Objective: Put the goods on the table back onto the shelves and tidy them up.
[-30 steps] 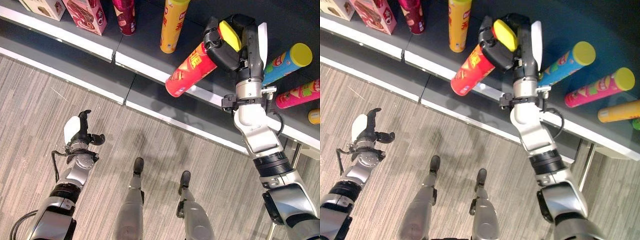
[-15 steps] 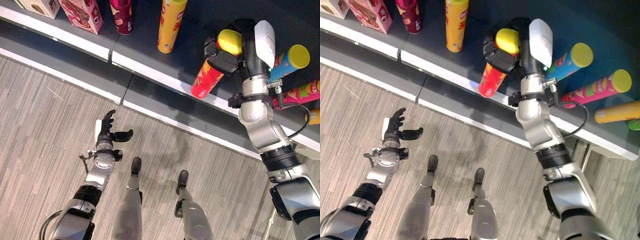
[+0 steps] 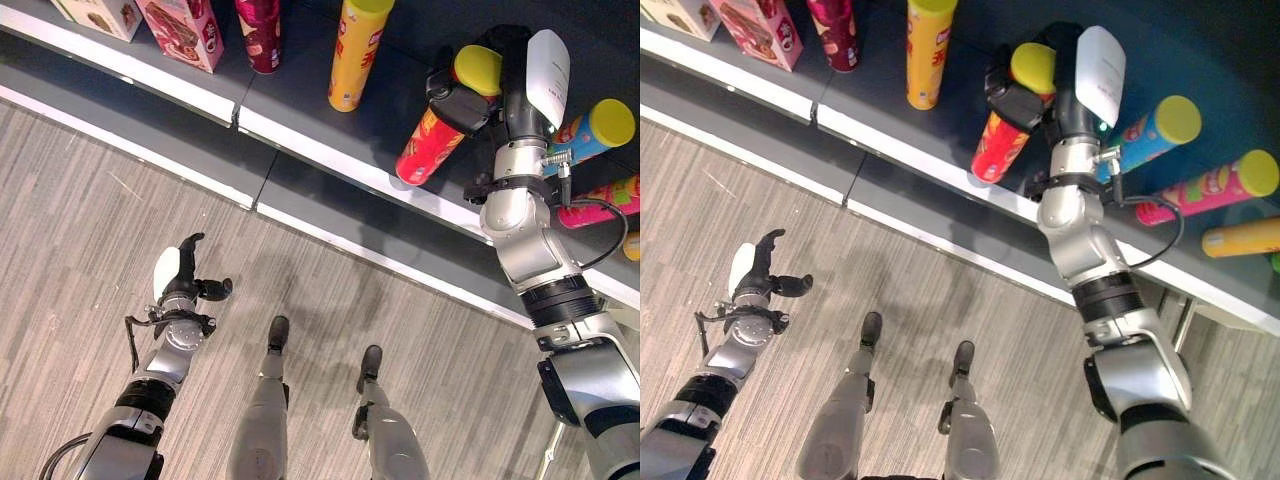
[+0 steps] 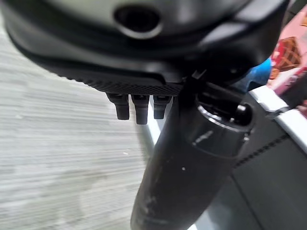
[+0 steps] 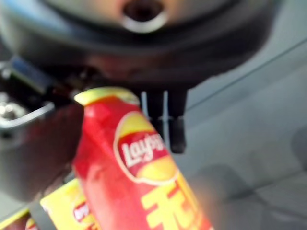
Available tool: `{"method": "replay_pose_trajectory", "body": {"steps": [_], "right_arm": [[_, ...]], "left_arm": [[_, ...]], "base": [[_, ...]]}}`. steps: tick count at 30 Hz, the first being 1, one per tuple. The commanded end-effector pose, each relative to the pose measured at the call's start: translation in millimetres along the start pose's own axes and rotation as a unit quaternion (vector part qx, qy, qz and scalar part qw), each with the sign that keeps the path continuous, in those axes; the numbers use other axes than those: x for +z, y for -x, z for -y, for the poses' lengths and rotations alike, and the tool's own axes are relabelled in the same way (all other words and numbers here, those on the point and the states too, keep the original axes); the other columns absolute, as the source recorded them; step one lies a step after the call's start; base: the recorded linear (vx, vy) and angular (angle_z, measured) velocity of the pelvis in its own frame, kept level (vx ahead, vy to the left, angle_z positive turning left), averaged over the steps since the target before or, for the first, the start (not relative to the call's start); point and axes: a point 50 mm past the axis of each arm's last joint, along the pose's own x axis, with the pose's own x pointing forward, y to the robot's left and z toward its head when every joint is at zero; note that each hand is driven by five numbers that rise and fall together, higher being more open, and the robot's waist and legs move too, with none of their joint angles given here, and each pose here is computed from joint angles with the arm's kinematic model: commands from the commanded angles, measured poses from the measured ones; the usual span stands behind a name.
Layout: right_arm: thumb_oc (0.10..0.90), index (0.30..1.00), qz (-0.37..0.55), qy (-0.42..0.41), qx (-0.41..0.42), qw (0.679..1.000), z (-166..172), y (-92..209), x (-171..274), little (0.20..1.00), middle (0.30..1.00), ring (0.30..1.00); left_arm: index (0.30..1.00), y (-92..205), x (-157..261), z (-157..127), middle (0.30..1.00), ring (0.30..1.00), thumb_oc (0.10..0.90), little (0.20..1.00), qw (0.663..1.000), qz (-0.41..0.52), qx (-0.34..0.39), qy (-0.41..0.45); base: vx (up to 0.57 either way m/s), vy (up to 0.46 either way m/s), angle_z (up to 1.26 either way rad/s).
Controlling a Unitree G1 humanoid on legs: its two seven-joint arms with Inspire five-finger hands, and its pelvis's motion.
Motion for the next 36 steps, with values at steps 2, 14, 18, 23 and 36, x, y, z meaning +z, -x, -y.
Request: {"method": "replay_pose_trajectory", "body": {"steps": [2,14,18,23,36], "right_arm": [[0.400,0.300,0.056,-0.006,-0.113,0.992,30.5,-31.1,31.0,0.300,0.300,0.300],[0.400,0.300,0.046,0.046,-0.149,0.987,39.9,-41.7,27.4,0.300,0.300,0.300],[0.400,0.300,0.030,0.065,-0.169,0.983,46.5,-45.4,21.7,0.300,0.300,0.300],[0.400,0.300,0.010,0.067,-0.181,0.981,47.8,-49.2,18.2,0.300,0.300,0.300],[0.400,0.300,-0.019,0.092,-0.213,0.972,60.3,-55.7,8.6,0.300,0.300,0.300]], "left_arm": [[0.900,-0.8,4.1,-9.5,0.900,0.900,0.800,0.900,0.998,0.033,0.049,-0.031],[0.900,-0.9,15.3,-3.0,0.900,0.900,0.800,0.900,0.997,0.048,0.060,-0.016],[0.900,-0.9,16.6,-1.5,0.900,0.900,0.800,0.900,0.997,0.049,0.062,-0.014],[0.900,-1.0,18.9,1.1,0.900,0.900,0.800,0.900,0.997,0.050,0.060,-0.006],[0.900,0.0,17.4,4.8,0.900,0.900,0.800,0.900,0.997,0.046,0.058,-0.005]], "base": [[0.03,-0.020,0.11],[0.02,-0.010,0.08],[0.01,-0.007,0.07],[0.00,0.000,0.00],[0.00,-0.001,0.00]]}}
